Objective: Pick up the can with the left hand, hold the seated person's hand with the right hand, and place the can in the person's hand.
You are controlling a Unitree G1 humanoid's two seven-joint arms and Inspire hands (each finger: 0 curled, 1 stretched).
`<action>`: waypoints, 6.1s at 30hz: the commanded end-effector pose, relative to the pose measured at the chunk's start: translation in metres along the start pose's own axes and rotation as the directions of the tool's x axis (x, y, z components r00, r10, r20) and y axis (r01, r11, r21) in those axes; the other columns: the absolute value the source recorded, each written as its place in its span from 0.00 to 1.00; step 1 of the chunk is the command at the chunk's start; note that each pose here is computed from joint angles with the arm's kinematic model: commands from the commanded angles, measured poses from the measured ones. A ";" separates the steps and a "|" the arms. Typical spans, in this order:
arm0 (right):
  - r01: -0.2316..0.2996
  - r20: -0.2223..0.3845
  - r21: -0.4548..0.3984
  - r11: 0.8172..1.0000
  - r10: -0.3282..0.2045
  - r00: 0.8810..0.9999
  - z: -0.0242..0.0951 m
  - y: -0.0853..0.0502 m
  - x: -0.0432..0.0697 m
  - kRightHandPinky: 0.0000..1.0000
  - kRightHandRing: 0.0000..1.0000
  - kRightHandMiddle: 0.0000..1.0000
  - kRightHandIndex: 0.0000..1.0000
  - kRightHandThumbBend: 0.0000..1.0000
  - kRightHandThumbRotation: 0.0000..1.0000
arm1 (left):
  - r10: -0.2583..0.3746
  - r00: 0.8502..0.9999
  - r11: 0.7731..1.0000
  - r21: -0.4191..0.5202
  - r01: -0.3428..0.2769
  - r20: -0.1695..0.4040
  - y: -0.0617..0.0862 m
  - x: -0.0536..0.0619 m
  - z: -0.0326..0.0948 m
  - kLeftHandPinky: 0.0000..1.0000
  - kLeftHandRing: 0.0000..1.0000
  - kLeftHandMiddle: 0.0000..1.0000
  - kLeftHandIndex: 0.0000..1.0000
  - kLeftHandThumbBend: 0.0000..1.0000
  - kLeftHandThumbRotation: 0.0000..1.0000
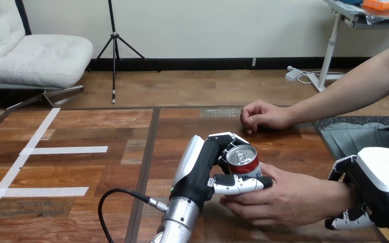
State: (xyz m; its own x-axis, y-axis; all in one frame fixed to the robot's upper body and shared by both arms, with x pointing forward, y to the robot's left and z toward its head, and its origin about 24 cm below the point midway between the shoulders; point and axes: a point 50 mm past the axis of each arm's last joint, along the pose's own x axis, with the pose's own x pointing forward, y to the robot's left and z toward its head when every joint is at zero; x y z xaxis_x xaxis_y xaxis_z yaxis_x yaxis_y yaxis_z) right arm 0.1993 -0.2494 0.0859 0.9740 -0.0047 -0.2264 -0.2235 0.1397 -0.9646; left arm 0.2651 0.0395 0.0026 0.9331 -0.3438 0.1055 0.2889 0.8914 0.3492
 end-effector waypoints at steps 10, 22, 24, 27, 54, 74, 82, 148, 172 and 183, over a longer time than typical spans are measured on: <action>0.025 -0.030 0.022 0.999 -0.024 0.999 -0.005 -0.004 0.000 0.33 0.41 0.47 0.51 0.81 0.00 | -0.007 0.994 0.993 -0.115 0.020 0.109 -0.023 0.008 0.031 0.37 0.42 0.47 0.49 0.56 0.00; 0.021 -0.036 0.020 1.000 -0.020 0.999 -0.007 -0.003 0.001 0.35 0.43 0.49 0.51 0.81 0.00 | -0.028 0.992 0.993 -0.110 0.041 0.121 -0.029 0.005 0.033 0.37 0.42 0.46 0.48 0.56 0.00; 0.019 -0.035 0.018 1.000 -0.018 0.999 -0.007 -0.003 0.001 0.35 0.43 0.49 0.51 0.81 0.00 | -0.033 0.992 0.992 -0.114 0.047 0.122 -0.030 0.004 0.034 0.37 0.42 0.46 0.48 0.56 0.00; 0.017 -0.034 0.016 1.000 -0.017 0.999 -0.007 -0.002 0.001 0.35 0.43 0.48 0.51 0.81 0.00 | -0.039 0.992 0.992 -0.111 0.053 0.123 -0.030 0.003 0.034 0.37 0.42 0.47 0.48 0.55 0.00; 0.028 -0.033 0.023 0.999 -0.027 0.999 -0.008 -0.002 0.001 0.33 0.41 0.46 0.51 0.82 0.00 | -0.074 0.985 0.985 -0.142 0.097 0.157 -0.034 -0.004 0.044 0.33 0.39 0.45 0.48 0.56 0.00; 0.021 -0.034 0.025 0.999 -0.020 0.999 -0.009 -0.001 0.001 0.35 0.43 0.49 0.51 0.79 0.00 | -0.083 0.983 0.980 -0.164 0.110 0.162 -0.036 -0.007 0.049 0.32 0.39 0.44 0.48 0.55 0.00; 0.022 -0.034 0.026 0.999 -0.021 0.999 -0.010 0.000 0.001 0.36 0.44 0.50 0.51 0.77 0.00 | -0.084 0.984 0.979 -0.171 0.111 0.157 -0.035 -0.008 0.049 0.32 0.39 0.45 0.48 0.55 0.00; 0.003 -0.030 -0.035 0.999 -0.004 1.000 -0.014 -0.001 0.004 0.35 0.43 0.49 0.53 0.82 0.00 | -0.214 0.969 0.977 0.020 0.214 0.125 -0.034 -0.004 0.046 1.00 1.00 1.00 1.00 0.84 0.34; -0.052 -0.064 -0.037 0.998 0.049 0.997 -0.012 0.000 0.002 0.68 0.79 0.82 0.81 0.95 0.00 | -0.226 0.967 0.974 0.046 0.222 0.120 -0.034 -0.003 0.044 1.00 1.00 1.00 1.00 0.88 0.40; -0.062 -0.065 -0.046 0.997 0.059 0.996 -0.012 0.001 0.001 0.80 0.88 0.88 0.85 0.95 0.00 | -0.225 0.967 0.974 0.049 0.220 0.122 -0.033 -0.002 0.044 1.00 1.00 1.00 1.00 0.87 0.39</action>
State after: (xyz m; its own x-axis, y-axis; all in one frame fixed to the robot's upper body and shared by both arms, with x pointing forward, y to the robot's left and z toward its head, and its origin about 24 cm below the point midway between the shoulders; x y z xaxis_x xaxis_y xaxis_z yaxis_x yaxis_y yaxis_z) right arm 0.1958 -0.2607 0.0773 0.9484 -0.0502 -0.3130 -0.3067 0.1041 -0.9461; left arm 0.2346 0.0169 0.0079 0.8423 -0.5378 0.0346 0.4781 0.7753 0.4127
